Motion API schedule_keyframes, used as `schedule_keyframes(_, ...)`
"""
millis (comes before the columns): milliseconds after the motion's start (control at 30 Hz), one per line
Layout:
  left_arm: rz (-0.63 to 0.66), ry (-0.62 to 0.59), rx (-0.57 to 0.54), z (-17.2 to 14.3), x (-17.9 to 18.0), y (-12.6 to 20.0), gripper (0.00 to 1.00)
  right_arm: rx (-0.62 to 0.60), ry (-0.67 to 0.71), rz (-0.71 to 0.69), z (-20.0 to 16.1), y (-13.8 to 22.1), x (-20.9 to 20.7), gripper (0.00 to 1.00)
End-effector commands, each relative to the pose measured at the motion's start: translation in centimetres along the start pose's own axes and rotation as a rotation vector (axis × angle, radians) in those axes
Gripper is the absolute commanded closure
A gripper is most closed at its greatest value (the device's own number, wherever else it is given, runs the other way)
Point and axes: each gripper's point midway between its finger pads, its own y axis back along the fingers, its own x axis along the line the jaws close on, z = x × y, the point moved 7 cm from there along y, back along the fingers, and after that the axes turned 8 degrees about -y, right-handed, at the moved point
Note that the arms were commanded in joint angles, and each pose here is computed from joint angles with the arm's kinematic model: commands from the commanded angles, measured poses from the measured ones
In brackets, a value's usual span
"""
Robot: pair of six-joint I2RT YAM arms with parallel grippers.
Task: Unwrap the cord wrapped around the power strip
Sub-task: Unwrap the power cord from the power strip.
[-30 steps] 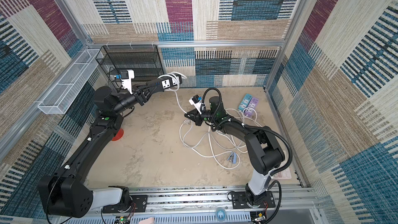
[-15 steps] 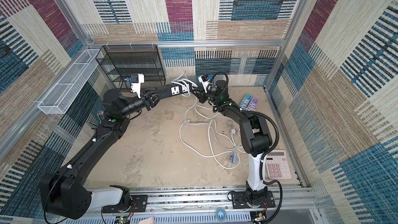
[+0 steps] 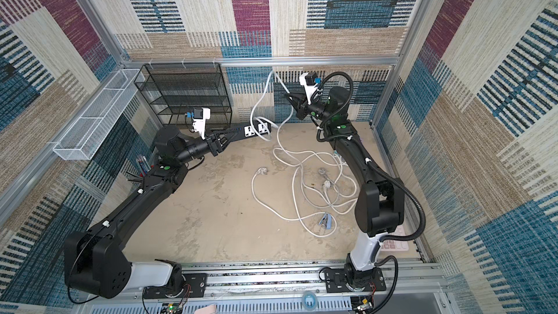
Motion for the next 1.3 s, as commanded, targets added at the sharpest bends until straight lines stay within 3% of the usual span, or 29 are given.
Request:
schedule_keyframes(0,0.049,-0.07,-0.049,1.3,0.1,0.8,1.0,0.004,0.027,-0.049,0.3,1.9,0.8,1.0)
schedule_keyframes(333,0.168,-0.103,-0.119,3.0,2.2,3.7,1.0,0.045,-0.029,-0.091,-2.0,7.3,5.3,1.0)
schedule_keyframes(600,0.221,-0.098,-0.184,4.4,3.7,5.9,1.0,0.113,-0.134,-0.12,-6.5,10.3,7.2,1.0)
schedule_keyframes(867,0.249,-0.109,-0.221,5.2,4.0,7.2,1.0,0.189,-0.265,-0.215,-12.9,12.3,7.0,1.0)
schedule_keyframes(1267,0.255,-0.122,-0.252,5.6,3.8,7.9,1.0,0.207,-0.407,-0.348,-18.5,13.5,5.6,1.0)
